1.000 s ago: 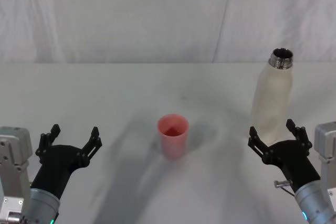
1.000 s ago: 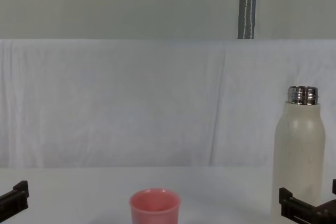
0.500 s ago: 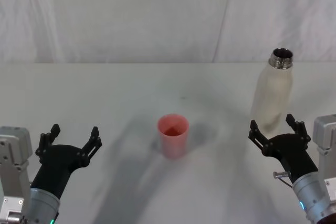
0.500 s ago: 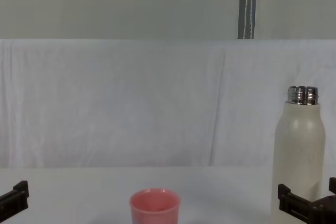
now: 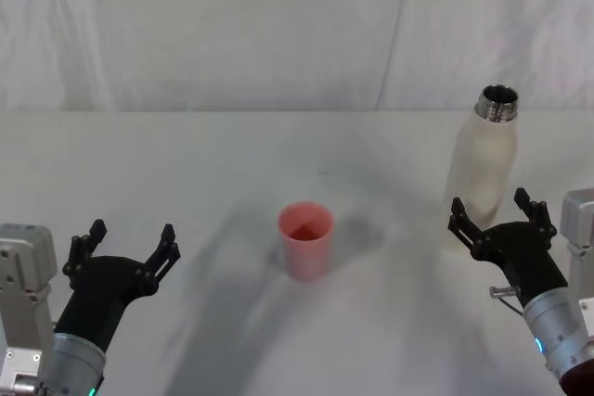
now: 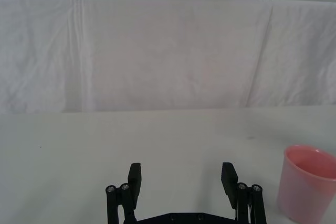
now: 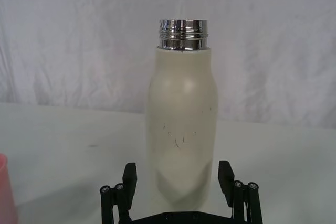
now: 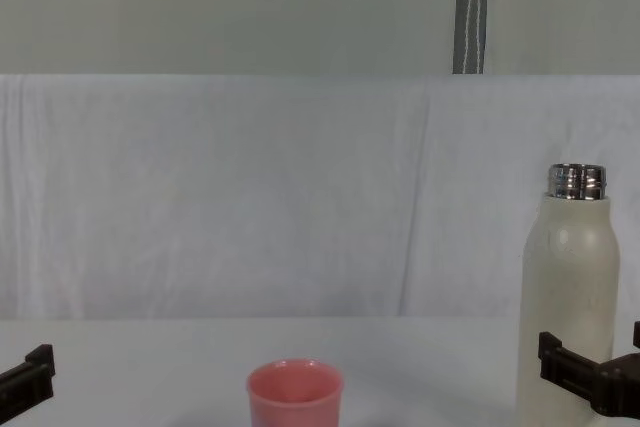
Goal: Grasp the thermos with one hand and pour water into the cup lid.
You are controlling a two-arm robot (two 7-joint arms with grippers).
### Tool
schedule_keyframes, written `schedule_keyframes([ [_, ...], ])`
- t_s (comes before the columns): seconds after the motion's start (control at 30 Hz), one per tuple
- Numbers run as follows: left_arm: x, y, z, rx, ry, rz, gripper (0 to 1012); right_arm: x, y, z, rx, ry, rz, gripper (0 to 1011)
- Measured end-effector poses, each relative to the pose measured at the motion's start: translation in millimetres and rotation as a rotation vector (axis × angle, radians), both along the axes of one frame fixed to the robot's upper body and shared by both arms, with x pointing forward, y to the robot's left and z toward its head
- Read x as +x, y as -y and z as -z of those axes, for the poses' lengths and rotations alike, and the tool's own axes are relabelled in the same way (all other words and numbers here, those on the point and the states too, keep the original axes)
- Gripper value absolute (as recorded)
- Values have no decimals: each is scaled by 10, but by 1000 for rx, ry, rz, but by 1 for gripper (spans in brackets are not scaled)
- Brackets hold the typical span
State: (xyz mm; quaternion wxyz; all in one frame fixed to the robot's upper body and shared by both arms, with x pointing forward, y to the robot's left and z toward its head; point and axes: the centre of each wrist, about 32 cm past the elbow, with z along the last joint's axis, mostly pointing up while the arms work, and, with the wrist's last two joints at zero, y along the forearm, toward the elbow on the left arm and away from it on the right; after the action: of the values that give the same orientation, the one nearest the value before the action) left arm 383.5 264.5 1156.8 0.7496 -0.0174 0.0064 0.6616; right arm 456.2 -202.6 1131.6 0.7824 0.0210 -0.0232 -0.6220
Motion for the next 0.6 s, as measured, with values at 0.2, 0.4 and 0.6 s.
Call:
schedule_keyframes([
  [0.2, 0, 0, 0, 0, 0, 0, 1001, 49, 22, -15, 2, 5, -6, 1001],
  [0.4, 0, 0, 0, 0, 0, 0, 1001, 91, 35, -32, 4, 10, -10, 1001],
  [0.6, 0, 0, 0, 0, 0, 0, 1001, 132, 44, -50, 11, 16, -13, 1001],
])
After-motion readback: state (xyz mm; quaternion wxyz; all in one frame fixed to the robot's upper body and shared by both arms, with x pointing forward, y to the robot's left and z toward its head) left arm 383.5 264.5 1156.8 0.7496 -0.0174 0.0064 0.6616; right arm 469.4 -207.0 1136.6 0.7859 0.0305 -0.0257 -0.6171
